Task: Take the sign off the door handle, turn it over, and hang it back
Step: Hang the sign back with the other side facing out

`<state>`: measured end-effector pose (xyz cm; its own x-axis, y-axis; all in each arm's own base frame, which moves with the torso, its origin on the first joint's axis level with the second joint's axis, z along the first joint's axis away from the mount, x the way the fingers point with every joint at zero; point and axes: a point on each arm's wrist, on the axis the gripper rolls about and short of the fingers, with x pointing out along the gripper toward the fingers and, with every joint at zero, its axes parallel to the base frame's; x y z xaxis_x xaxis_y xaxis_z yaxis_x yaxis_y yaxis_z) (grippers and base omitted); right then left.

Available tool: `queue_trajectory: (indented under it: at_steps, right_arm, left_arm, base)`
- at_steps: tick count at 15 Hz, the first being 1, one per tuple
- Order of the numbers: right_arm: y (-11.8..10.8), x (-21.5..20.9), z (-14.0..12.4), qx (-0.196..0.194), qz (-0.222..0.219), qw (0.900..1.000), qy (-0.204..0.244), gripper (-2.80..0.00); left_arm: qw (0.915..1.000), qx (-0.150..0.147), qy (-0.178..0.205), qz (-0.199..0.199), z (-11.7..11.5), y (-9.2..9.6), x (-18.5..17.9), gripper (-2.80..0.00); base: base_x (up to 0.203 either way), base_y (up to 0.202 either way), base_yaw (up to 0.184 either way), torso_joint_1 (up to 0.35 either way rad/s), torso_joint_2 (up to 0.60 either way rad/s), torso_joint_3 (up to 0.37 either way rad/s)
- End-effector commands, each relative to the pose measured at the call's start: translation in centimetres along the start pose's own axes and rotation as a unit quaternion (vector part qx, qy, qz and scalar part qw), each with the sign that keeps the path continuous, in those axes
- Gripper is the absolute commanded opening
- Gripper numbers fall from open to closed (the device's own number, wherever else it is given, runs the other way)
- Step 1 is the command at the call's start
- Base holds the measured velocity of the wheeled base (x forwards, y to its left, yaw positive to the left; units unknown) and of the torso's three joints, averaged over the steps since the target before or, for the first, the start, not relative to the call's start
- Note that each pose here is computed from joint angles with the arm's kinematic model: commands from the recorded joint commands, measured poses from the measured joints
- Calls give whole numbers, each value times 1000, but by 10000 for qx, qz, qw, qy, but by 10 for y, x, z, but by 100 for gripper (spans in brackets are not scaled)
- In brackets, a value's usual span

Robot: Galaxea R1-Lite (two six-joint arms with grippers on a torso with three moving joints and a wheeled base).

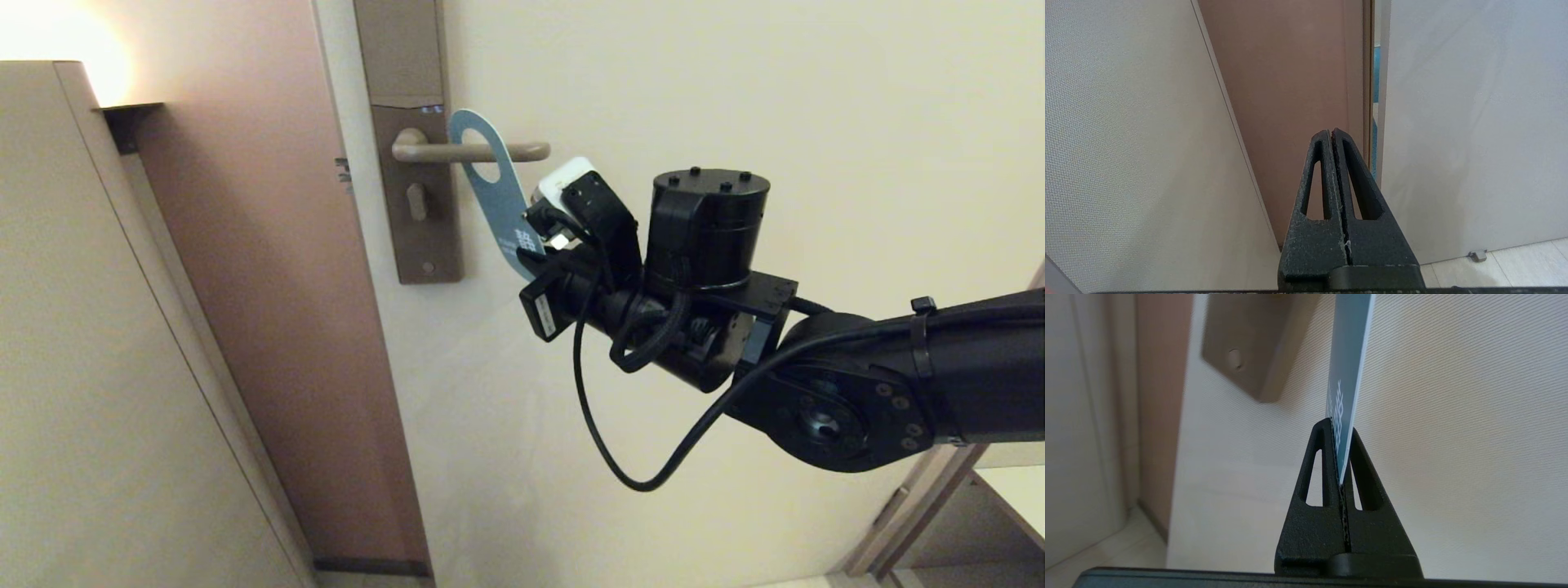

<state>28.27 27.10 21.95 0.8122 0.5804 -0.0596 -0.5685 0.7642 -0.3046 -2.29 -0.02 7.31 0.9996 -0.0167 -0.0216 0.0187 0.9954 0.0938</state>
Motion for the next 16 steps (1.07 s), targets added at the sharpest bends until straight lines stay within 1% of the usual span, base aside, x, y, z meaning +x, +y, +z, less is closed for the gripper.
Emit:
queue_trajectory:
  at_steps: [1, 3, 4, 16]
  right_arm:
    - [2, -2, 0, 31, 24, 10000, -12, -280]
    - [5, -3, 0, 36, 48, 10000, -65, -280]
    - [6, -3, 1, 36, 60, 9999, -74, 0]
    - [5, -6, 5, 63, 46, 9999, -148, 0]
  left_arm:
    - [10000, 4, 7, -2, 0, 0, 0, -280]
    - [10000, 4, 7, -2, 0, 0, 0, -280]
    - [10000, 4, 7, -2, 0, 0, 0, -280]
    - [10000, 4, 7, -2, 0, 0, 0, -280]
  base:
    - [0, 0, 0, 0, 0, 0]
    - [0, 0, 0, 0, 0, 0]
    - [0, 0, 0, 0, 0, 0]
    - [0, 0, 0, 0, 0, 0]
